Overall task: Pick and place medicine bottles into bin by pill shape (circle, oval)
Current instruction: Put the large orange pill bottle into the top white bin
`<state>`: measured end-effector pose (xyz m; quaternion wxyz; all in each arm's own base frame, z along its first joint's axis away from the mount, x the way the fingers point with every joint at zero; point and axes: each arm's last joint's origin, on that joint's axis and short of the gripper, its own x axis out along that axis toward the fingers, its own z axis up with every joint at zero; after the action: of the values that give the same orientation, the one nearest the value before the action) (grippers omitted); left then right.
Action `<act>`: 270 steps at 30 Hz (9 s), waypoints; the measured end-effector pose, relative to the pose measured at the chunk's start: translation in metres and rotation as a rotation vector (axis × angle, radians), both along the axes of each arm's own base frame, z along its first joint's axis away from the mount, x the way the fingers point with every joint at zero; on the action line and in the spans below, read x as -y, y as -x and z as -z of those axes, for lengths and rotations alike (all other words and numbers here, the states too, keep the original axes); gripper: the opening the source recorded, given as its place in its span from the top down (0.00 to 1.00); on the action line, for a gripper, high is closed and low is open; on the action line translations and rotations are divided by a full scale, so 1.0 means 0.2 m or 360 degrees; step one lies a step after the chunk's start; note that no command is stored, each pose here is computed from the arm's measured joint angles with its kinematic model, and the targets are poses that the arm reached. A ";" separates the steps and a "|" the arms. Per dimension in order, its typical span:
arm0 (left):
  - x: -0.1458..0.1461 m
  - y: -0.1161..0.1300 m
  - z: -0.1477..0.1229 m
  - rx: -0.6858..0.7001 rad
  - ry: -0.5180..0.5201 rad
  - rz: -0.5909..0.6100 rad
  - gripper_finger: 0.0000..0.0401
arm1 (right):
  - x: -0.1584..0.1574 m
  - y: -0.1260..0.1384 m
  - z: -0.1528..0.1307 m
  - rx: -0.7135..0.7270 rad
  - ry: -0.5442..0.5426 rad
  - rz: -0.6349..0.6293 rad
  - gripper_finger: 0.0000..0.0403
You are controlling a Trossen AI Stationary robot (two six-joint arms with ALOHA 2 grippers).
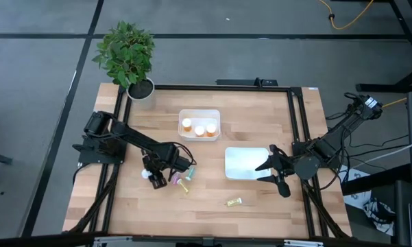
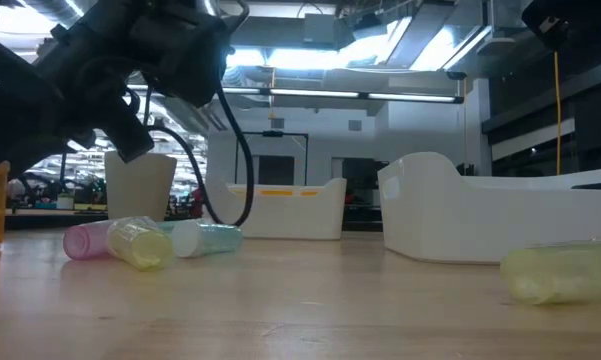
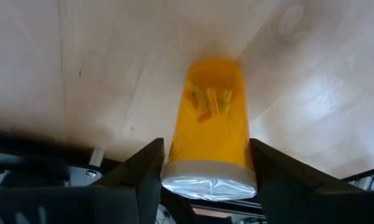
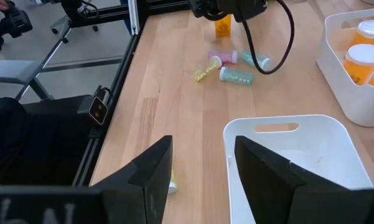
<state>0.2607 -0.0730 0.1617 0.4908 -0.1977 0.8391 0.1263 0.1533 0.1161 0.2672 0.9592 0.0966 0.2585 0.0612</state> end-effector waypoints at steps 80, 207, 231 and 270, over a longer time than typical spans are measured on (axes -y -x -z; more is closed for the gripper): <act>0.36 0.63 -0.24 0.0858 -0.0446 -0.0164 0.35 | -0.01 -0.08 0.00 0.0074 -0.0053 0.0058 0.56; 0.15 0.39 -0.09 0.0954 -0.0470 -0.0109 0.37 | -0.01 -0.07 0.01 0.0033 -0.0033 0.0046 0.56; 0.15 0.39 -0.09 0.0952 -0.0460 -0.0112 0.49 | -0.01 -0.07 0.02 0.0022 -0.0024 0.0046 0.56; -0.31 0.03 -0.59 0.1319 -0.0516 -0.0293 0.51 | -0.01 -0.07 0.02 -0.0013 -0.0067 0.0009 0.56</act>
<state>0.2557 -0.0113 0.2791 0.7966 -0.2260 0.5201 0.2094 0.1665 0.1188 0.2628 0.9561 0.1177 0.2609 0.0635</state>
